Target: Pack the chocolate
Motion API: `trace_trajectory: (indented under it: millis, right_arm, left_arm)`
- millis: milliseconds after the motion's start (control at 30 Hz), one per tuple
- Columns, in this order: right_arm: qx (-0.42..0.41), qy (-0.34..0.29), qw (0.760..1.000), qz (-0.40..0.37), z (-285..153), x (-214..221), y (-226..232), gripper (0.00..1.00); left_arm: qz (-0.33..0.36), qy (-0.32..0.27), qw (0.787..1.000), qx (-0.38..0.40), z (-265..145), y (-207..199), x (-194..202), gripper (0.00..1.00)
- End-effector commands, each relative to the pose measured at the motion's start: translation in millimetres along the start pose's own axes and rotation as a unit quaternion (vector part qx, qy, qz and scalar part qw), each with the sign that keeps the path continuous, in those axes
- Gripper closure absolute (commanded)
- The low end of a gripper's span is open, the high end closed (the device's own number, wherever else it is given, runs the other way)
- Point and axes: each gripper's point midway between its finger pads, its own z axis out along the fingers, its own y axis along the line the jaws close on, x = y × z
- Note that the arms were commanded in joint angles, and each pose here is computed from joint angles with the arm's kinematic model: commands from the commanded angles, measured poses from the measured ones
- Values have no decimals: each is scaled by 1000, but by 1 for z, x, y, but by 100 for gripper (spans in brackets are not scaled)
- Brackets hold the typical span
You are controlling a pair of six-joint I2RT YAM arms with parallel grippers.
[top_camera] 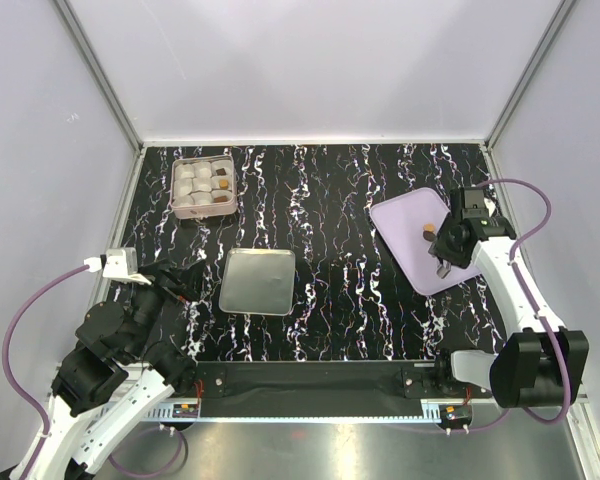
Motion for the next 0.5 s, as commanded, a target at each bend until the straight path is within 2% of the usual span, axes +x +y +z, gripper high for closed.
trace_trajectory:
  millis: [0, 467]
  right_arm:
    - [-21, -10, 1000, 5, -3, 0, 5, 51]
    - [-13, 7, 1000, -2, 16, 8, 5, 52]
  left_arm:
    - [-5, -13, 1000, 13, 4, -8, -7, 1]
    - [-5, -13, 1000, 12, 5, -8, -7, 1]
